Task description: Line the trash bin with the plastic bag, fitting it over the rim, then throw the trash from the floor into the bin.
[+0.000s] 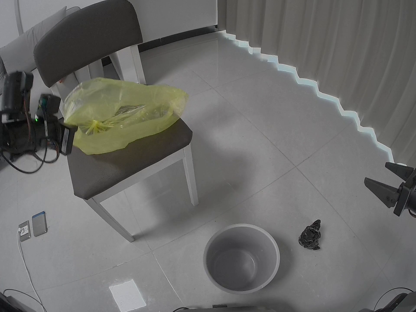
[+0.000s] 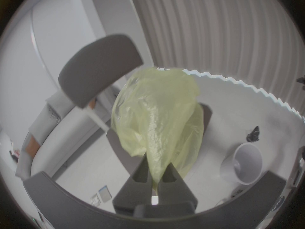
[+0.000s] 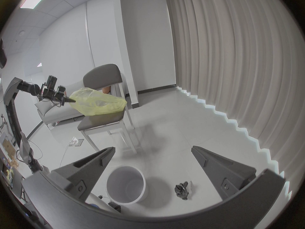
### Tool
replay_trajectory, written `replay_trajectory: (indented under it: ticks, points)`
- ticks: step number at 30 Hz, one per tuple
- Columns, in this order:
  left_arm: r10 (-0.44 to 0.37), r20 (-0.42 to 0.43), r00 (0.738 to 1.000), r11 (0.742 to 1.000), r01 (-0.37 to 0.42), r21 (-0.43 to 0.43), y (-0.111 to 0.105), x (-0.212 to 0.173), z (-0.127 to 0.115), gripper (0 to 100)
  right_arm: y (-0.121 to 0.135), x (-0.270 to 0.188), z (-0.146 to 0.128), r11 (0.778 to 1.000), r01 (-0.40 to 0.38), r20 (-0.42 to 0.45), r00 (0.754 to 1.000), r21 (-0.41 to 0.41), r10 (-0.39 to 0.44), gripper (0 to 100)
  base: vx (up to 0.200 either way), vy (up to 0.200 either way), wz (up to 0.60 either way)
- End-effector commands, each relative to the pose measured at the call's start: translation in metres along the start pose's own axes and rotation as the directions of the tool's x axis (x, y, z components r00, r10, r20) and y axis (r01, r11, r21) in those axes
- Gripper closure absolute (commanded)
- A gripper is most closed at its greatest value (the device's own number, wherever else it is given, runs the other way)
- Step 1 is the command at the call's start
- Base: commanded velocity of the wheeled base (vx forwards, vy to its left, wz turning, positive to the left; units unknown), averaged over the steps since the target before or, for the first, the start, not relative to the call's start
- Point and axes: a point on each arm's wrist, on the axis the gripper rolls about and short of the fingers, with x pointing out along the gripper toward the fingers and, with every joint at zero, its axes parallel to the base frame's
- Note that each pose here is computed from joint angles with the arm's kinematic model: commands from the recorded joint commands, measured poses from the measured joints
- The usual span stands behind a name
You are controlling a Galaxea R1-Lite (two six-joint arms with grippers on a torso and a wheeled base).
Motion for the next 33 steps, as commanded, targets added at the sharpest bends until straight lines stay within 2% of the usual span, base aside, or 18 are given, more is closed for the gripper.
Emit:
replay_trajectory:
  ticks: [1,2,4,6,14,15,16,21,25,29,31,32,33]
  points:
    - [-0.29,0.322,0.901,0.949,0.229,0.215,-0.021,-0.122,0.086,100,0.004,0.007,0.019,0.996,-0.09,0.081,0.993,-0.018,0.091,0,0.0,0.0,0.0]
    - [-0.354,0.349,0.868,0.928,0.279,0.248,-0.031,-0.129,0.094,100,0.006,0.007,0.025,0.991,-0.128,0.101,0.986,-0.031,0.131,0,0.0,0.0,0.0]
    - [-0.387,0.348,0.854,0.915,0.306,0.264,-0.038,-0.129,0.095,100,0.007,0.006,0.029,0.988,-0.152,0.112,0.982,-0.037,0.155,0,0.0,0.0,0.0]
    - [-0.451,0.326,0.831,0.883,0.363,0.296,-0.051,-0.128,0.091,100,0.008,0.005,0.037,0.98,-0.192,0.132,0.971,-0.051,0.197,0,0.0,0.0,0.0]
    - [-0.605,0.299,0.738,0.788,0.5,0.359,-0.069,-0.13,0.085,100,0.005,0.015,0.057,0.979,-0.2,0.127,0.97,-0.05,0.205,0,0.0,0.0,0.0]
    - [-0.605,0.299,0.738,0.788,0.5,0.359,-0.069,-0.13,0.085,100,0.005,0.015,0.057,0.979,-0.2,0.127,0.97,-0.05,0.205,0,0.0,0.0,0.0]
    - [-0.628,0.283,0.725,0.769,0.522,0.368,-0.074,-0.131,0.082,100,0.004,0.021,0.06,0.978,-0.204,0.109,0.972,-0.043,0.208,0,0.0,0.0,0.0]
    - [-0.656,0.222,0.722,0.741,0.56,0.37,-0.078,-0.129,0.07,100,0.001,0.038,0.068,0.978,-0.206,0.087,0.974,-0.033,0.208,0,0.0,0.0,0.0]
    - [-0.686,0.191,0.702,0.712,0.592,0.379,-0.082,-0.126,0.069,100,-0.003,0.055,0.074,0.978,-0.208,0.075,0.975,-0.029,0.209,0,0.0,0.0,0.0]
    - [-0.733,0.15,0.664,0.66,0.639,0.396,-0.09,-0.134,0.076,100,-0.007,0.077,0.075,0.977,-0.212,0.044,0.976,-0.016,0.213,0,0.0,0.0,0.0]
    - [-0.747,0.14,0.65,0.642,0.652,0.403,-0.092,-0.137,0.079,100,-0.008,0.085,0.075,0.975,-0.221,0.033,0.975,-0.011,0.222,0,0.0,0.0,0.0]
    - [-0.767,0.132,0.629,0.619,0.669,0.411,-0.096,-0.14,0.081,100,-0.008,0.095,0.075,0.969,-0.246,0.022,0.969,-0.008,0.246,0,0.0,0.0,0.0]
    - [-0.767,0.132,0.629,0.619,0.669,0.411,-0.096,-0.14,0.081,100,-0.008,0.095,0.075,0.969,-0.246,0.022,0.969,-0.008,0.246,0,0.0,0.0,0.0]
